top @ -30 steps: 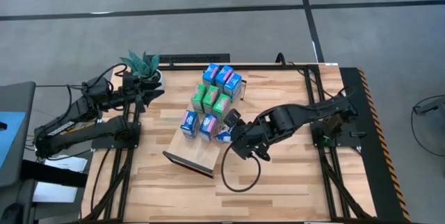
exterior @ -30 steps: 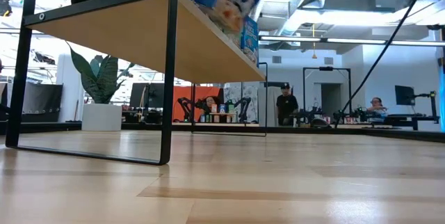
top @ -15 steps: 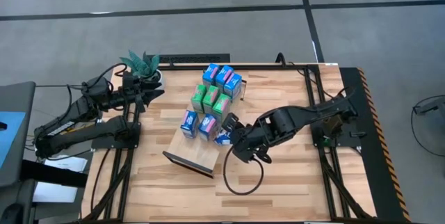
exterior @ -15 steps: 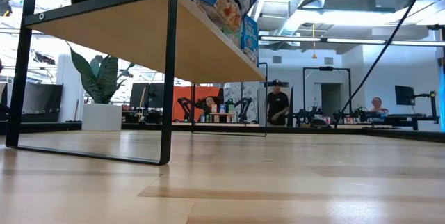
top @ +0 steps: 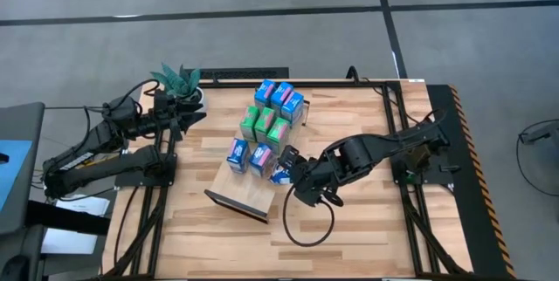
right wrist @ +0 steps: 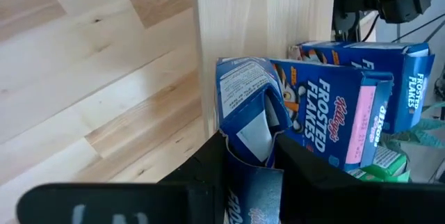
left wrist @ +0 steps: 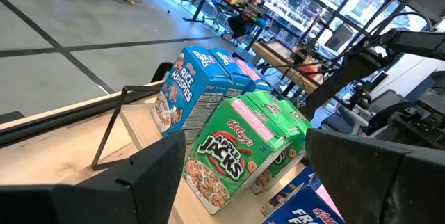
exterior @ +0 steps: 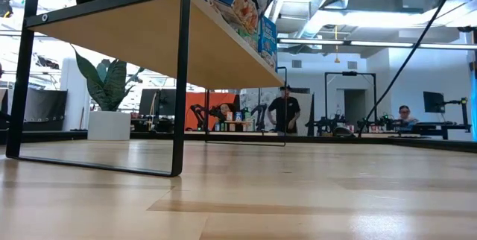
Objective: Stack cereal on shelf
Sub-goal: Put the blue cereal box on the shelf aligned with the other blue cereal boxes
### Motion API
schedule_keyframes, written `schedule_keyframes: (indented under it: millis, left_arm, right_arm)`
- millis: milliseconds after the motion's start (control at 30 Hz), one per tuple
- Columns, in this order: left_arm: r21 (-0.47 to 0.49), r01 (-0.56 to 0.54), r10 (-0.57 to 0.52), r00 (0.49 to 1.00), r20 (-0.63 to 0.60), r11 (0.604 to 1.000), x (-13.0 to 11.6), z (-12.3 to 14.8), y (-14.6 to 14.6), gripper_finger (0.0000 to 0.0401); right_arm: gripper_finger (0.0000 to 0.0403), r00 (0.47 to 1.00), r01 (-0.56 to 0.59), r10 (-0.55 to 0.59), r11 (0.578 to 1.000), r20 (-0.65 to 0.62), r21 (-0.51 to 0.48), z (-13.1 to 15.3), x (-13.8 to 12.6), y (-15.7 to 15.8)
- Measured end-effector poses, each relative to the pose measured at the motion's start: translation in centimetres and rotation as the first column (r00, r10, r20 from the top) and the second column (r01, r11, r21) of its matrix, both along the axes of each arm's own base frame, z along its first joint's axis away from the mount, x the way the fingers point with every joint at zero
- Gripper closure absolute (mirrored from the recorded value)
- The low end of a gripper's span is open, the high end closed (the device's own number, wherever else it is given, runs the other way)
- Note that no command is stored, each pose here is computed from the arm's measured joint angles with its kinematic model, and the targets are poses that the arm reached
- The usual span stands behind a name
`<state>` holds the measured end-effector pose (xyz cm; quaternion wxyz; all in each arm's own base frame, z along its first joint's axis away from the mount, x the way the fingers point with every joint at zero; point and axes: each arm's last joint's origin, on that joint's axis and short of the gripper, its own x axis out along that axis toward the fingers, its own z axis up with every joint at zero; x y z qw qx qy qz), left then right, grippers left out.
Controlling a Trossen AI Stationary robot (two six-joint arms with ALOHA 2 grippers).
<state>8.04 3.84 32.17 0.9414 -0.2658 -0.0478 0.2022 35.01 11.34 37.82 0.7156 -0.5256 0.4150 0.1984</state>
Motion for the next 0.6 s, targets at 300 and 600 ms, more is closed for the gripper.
schedule_keyframes:
  millis: [300,600]
  left_arm:
    - [0.000,0.000,0.000,1.000,0.000,1.000,0.00,0.00,0.00,0.0115]
    - [0.003,-0.001,0.001,1.000,0.002,1.000,0.00,0.03,0.00,0.0115]
  right_arm:
    - [0.0295,1.000,0.018,-0.018,1.000,0.016,0.022,0.00,0.26,-0.06]
    - [0.0295,0.999,0.049,-0.049,0.997,0.007,0.055,-0.37,0.62,-0.32]
